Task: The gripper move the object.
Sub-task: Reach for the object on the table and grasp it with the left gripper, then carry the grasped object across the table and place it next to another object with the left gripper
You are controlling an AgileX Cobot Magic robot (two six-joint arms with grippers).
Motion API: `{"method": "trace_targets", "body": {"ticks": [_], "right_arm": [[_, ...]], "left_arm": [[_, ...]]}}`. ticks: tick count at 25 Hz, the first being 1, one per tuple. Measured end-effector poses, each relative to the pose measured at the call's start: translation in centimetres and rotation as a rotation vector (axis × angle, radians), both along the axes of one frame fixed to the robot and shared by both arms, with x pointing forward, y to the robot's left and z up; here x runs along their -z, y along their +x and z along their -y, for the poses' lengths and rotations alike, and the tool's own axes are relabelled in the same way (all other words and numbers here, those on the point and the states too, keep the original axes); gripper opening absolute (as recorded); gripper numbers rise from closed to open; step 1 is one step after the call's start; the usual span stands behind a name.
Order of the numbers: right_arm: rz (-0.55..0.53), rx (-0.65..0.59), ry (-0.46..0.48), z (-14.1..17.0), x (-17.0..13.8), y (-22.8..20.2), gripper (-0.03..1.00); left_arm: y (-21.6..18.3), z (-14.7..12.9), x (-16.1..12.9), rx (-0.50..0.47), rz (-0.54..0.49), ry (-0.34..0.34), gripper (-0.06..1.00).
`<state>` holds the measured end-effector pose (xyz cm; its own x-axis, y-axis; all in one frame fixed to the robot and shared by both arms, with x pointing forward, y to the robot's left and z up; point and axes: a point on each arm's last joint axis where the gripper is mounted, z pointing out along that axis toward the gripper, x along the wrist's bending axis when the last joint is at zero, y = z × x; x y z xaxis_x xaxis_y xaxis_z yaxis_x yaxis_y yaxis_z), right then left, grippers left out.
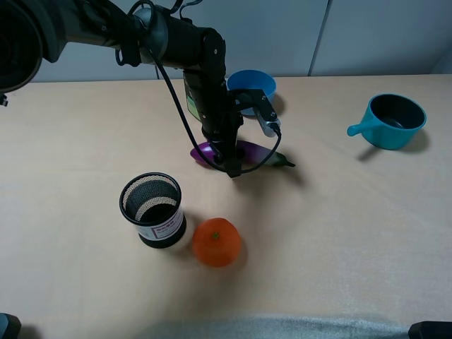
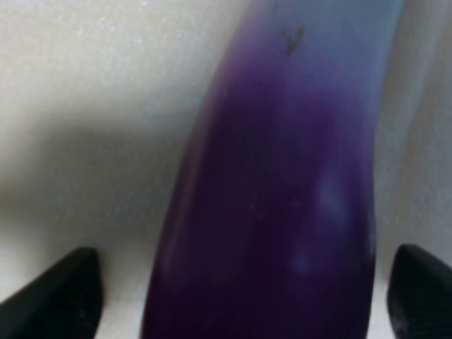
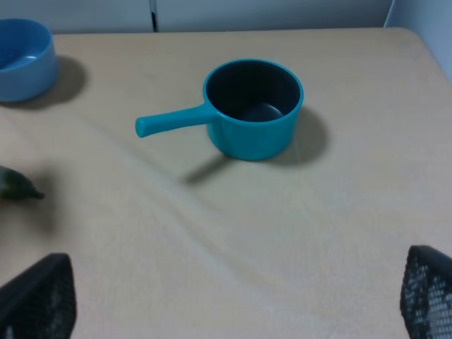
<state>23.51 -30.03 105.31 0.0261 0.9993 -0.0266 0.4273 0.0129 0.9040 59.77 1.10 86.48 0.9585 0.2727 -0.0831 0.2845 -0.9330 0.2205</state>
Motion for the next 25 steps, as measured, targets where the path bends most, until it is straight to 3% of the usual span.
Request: {"method": "trace_targets", "body": {"ticks": [6, 10, 25], "right_arm": [[0.000, 0.000, 0.000, 0.00, 0.00, 0.00, 0.69], [0.000, 0.000, 0.000, 0.00, 0.00, 0.00, 0.69], [0.000, 0.000, 0.000, 0.00, 0.00, 0.00, 0.69]], "left_arm": [[0.00, 0.00, 0.00, 0.000, 0.000, 0.000, 0.69], [0.00, 0.01, 0.00, 0.000, 0.000, -0.001, 0.53], [0.05, 0.05, -0.09, 0.006, 0.003, -0.003, 0.52]]}}
